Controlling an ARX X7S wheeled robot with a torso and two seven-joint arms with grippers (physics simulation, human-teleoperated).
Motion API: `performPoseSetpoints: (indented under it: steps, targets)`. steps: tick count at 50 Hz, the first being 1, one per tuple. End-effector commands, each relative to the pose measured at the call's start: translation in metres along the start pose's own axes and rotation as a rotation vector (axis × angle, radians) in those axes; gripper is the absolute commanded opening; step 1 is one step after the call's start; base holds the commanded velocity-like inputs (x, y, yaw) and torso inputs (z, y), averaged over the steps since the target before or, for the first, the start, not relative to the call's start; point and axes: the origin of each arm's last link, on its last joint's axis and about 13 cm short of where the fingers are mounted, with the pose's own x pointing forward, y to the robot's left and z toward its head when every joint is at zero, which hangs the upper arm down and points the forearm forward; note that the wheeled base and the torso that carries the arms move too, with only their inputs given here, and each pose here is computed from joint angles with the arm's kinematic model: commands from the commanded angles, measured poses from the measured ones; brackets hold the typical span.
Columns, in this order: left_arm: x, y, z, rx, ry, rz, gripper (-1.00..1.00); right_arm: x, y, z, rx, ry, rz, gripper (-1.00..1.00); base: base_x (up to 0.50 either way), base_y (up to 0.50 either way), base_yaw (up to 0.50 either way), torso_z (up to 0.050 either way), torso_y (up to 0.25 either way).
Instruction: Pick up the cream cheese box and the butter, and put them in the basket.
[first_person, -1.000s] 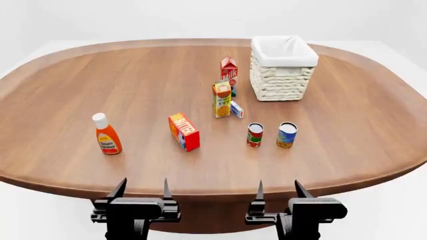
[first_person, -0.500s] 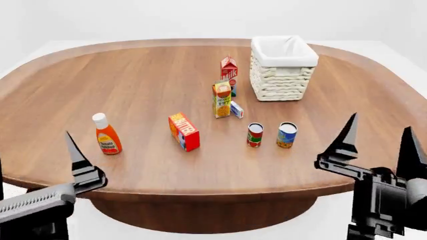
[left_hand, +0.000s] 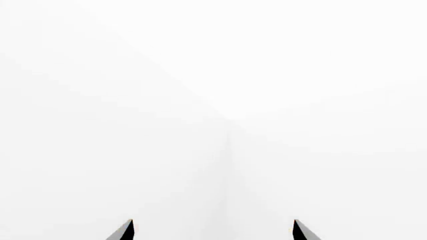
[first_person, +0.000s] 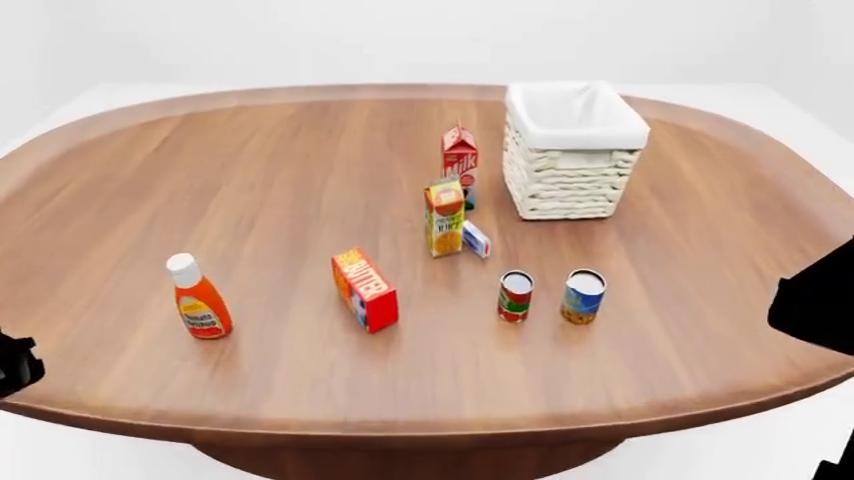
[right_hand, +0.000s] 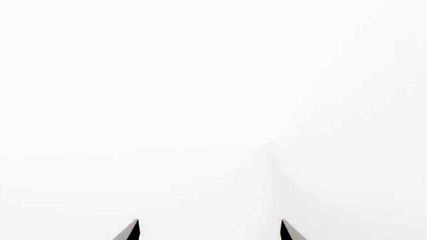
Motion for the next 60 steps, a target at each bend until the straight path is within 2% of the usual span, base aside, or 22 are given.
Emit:
performPoseSetpoints:
  steps: [1, 15, 60]
  targets:
    - [0.0016, 0.0082, 0.0046, 0.029, -0.024, 0.038, 1.00, 0.0005, 0.0012, 0.0124, -0.020, -0.074, 0.042, 1.00, 0.50, 0.00, 0.00, 0.000, 0.000]
    - [0.0015, 0.0067, 0.0022, 0.030, -0.016, 0.029, 1.00, -0.0016, 0.0049, 0.0112, -0.011, -0.066, 0.081, 1.00, 0.50, 0.00, 0.00, 0.000, 0.000]
    - [0.0011, 0.0057, 0.0017, 0.026, -0.007, 0.023, 1.00, -0.0049, 0.0079, 0.0103, 0.001, -0.052, 0.109, 1.00, 0.50, 0.00, 0.00, 0.000, 0.001]
